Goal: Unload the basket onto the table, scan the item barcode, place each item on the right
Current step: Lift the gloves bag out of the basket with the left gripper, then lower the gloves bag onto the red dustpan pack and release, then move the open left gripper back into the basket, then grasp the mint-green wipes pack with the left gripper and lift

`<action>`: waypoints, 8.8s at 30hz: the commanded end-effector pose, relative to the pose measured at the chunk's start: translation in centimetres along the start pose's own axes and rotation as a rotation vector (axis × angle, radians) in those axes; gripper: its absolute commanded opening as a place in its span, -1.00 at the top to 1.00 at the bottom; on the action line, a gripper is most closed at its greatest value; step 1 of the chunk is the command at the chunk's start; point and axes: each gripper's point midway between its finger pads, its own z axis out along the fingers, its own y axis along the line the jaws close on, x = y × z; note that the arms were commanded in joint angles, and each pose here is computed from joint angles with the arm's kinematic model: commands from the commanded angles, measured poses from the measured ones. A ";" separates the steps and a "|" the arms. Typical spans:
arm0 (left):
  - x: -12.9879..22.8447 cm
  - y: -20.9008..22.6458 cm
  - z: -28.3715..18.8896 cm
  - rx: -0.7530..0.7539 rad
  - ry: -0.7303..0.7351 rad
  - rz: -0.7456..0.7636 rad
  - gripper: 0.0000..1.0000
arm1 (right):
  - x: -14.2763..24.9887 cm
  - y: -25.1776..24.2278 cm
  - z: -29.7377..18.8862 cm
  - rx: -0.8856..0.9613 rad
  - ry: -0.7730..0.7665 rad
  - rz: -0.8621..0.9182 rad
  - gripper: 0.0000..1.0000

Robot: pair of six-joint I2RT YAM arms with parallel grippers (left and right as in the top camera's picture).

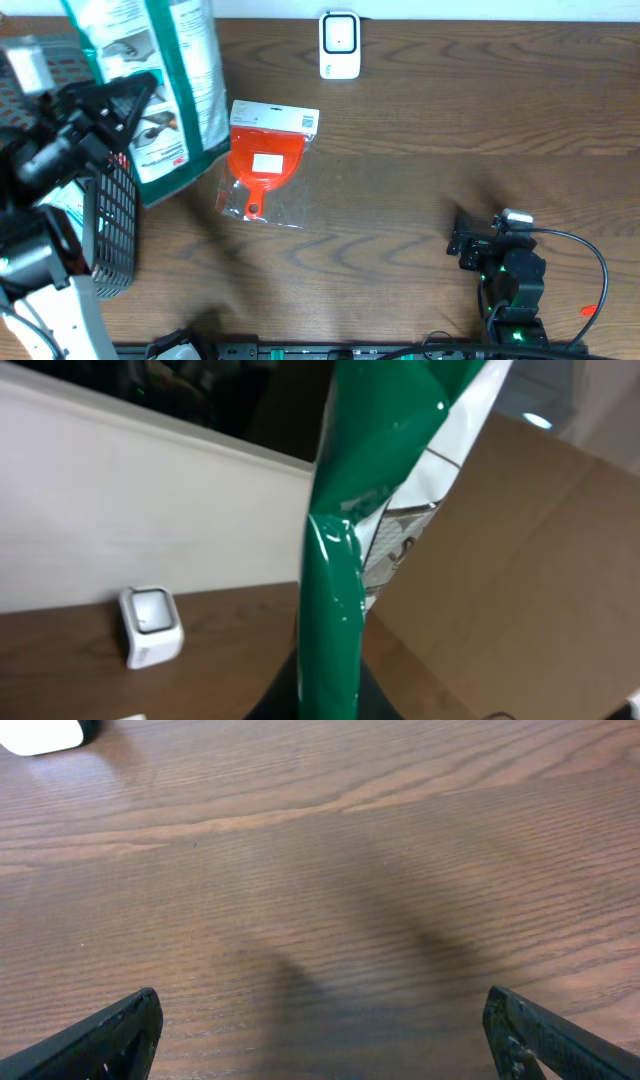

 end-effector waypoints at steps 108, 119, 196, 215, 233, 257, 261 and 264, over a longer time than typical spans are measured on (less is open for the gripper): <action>23.2 35.3 -22.5 -2.015 0.420 -0.669 -0.87 | 0.6 -0.2 0.0 0.011 0.024 0.035 -0.99; 27.5 36.9 -23.2 -1.999 0.467 -0.805 -0.89 | 0.6 -0.2 0.0 0.011 0.024 0.035 -0.98; 35.7 31.9 -31.9 -2.118 0.736 -1.183 0.56 | 0.2 -0.1 0.0 0.007 0.005 0.036 -0.99; 32.6 34.1 -31.2 -2.101 0.622 -1.113 0.73 | 0.2 -0.1 0.0 0.008 0.007 0.036 -0.99; 25.7 37.6 -25.0 -1.991 0.537 -0.913 0.75 | 0.5 -0.2 0.0 0.011 0.019 0.035 -0.98; -6.9 21.7 -15.5 -1.394 -0.254 -0.425 0.74 | 0.3 -0.1 0.0 0.009 0.010 0.036 -0.99; -10.8 15.4 -13.4 -1.213 -0.341 -0.302 0.74 | 0.2 -0.1 0.0 0.008 0.005 0.036 -0.99; -12.5 11.2 -10.7 -1.022 -0.343 -0.234 0.74 | 0.1 -0.1 0.1 0.007 0.003 0.036 -0.99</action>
